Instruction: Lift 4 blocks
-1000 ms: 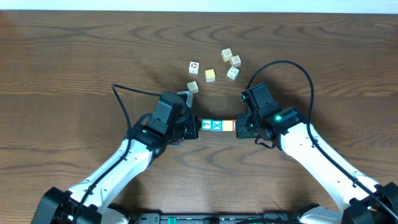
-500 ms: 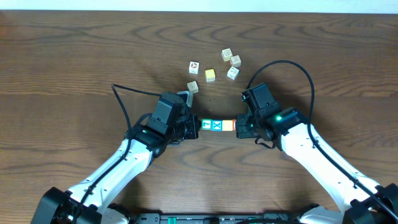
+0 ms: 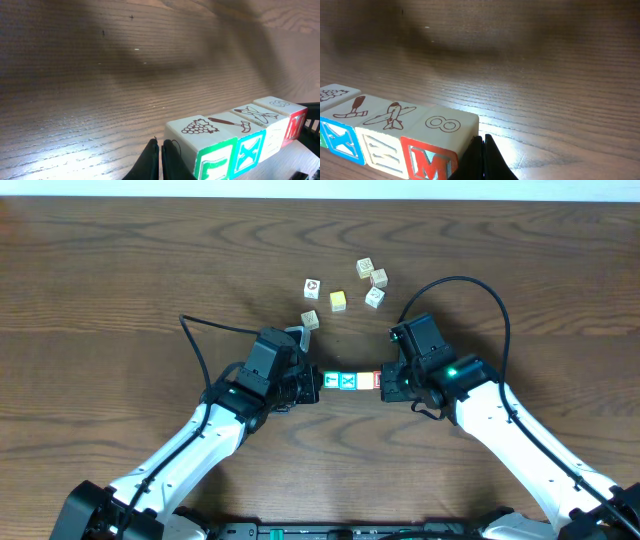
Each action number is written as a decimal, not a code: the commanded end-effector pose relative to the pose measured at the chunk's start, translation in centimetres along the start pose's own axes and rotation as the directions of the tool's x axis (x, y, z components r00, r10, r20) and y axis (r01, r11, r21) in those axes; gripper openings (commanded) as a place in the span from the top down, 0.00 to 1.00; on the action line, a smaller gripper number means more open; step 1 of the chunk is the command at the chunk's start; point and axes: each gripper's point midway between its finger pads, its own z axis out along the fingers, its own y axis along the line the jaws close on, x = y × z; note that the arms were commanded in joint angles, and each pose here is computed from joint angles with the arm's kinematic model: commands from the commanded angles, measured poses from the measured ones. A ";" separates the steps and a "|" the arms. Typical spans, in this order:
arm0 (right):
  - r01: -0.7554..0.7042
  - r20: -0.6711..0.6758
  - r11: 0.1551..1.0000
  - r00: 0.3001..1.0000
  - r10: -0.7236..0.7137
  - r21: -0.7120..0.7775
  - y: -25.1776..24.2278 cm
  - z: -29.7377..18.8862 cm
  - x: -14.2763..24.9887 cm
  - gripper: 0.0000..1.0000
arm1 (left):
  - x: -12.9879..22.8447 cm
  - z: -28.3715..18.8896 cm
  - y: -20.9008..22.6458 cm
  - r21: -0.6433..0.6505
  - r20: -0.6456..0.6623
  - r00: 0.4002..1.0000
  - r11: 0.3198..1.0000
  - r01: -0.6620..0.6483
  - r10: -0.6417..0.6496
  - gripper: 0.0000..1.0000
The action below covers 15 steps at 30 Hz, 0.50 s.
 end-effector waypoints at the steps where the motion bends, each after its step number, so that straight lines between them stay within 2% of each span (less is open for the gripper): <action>1: 0.075 -0.048 0.940 0.994 -0.096 -0.332 7.9 -2.4 1.1 0.99 | -0.4 -1.6 -7.2 0.250 -0.028 0.996 0.965 -0.077 0.087 0.93; 15: 0.075 -0.048 0.941 0.994 -0.096 -0.331 7.9 -2.4 1.1 0.99 | -0.7 -2.1 -7.7 0.261 -0.013 0.996 0.962 -0.080 0.086 0.93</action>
